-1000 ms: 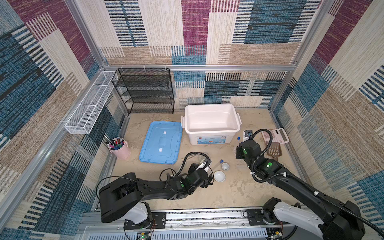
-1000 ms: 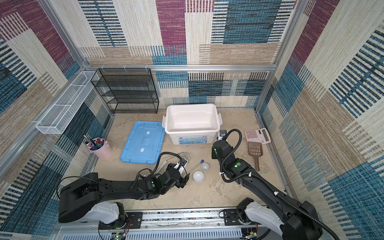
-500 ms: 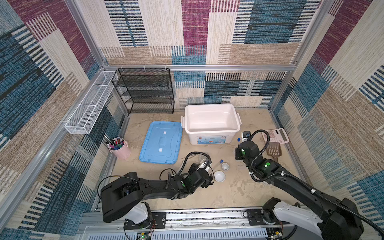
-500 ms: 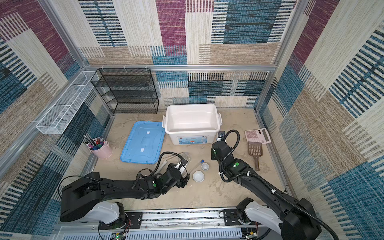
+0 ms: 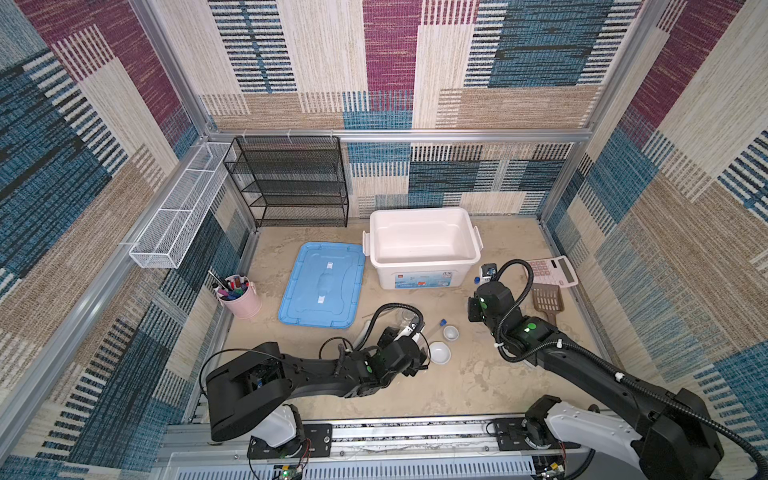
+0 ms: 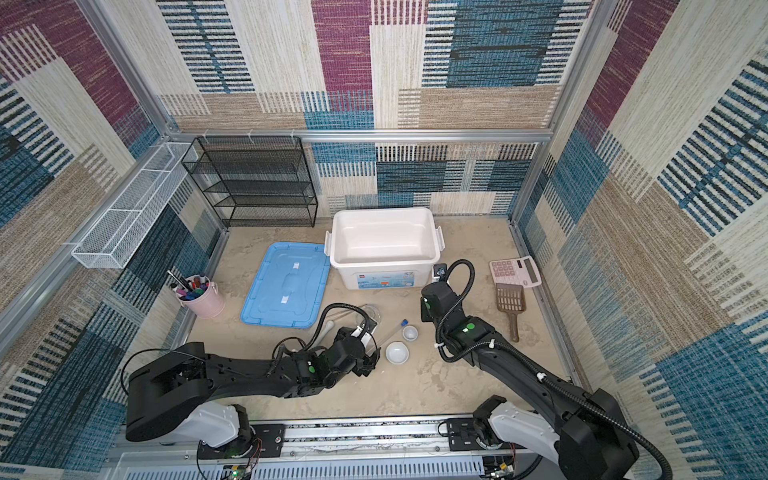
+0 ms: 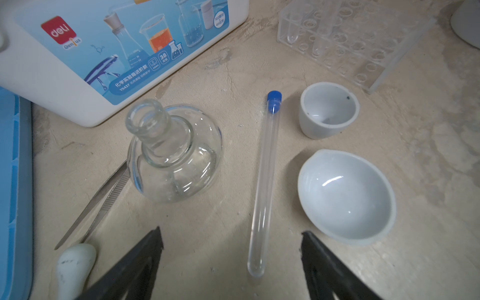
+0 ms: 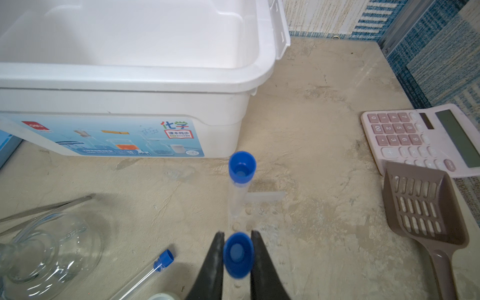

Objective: Organize the chemistry lab equipment

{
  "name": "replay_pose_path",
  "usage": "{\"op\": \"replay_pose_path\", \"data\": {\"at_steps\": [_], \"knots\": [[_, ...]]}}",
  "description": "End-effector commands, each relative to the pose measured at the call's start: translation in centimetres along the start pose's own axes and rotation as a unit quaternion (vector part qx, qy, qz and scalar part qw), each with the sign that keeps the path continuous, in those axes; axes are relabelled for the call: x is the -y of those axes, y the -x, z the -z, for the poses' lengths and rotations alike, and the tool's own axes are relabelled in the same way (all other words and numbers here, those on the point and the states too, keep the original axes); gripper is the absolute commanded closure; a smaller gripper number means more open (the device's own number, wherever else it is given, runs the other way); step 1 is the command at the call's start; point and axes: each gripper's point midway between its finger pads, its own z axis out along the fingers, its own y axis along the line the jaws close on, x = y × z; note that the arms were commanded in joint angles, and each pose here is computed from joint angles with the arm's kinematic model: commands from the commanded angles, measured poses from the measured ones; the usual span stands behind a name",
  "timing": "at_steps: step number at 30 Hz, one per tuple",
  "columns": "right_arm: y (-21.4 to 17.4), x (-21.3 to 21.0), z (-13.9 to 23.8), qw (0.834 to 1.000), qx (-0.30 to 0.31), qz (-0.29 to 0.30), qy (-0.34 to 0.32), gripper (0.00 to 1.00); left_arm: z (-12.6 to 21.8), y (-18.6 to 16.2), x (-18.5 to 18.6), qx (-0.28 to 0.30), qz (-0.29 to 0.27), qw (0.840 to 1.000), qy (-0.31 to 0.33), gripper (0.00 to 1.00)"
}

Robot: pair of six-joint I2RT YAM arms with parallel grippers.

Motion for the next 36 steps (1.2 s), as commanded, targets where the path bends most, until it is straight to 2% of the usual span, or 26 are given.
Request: {"op": "replay_pose_path", "data": {"at_steps": [1, 22, 28, 31, 36], "knots": [[0.1, -0.2, -0.1, 1.0, 0.003, -0.005, 0.005, 0.95, -0.1, 0.1, 0.1, -0.002, 0.01, 1.0, -0.001, 0.14], [0.0, -0.4, -0.2, 1.0, -0.004, -0.003, 0.007, 0.89, -1.1, -0.3, 0.9, -0.022, 0.002, 1.0, -0.008, 0.17], [0.1, -0.3, 0.0, 1.0, -0.002, -0.006, 0.008, 0.79, -1.6, -0.5, 1.2, -0.033, -0.003, 0.999, -0.008, 0.22], [0.0, -0.3, 0.1, 1.0, -0.002, -0.009, 0.008, 0.67, -1.8, -0.5, 1.5, -0.035, -0.002, 0.999, -0.012, 0.24], [0.3, -0.3, 0.4, 1.0, 0.005, -0.02, 0.014, 0.55, -2.1, -0.6, 1.8, -0.038, -0.003, 0.999, -0.017, 0.27]]}}
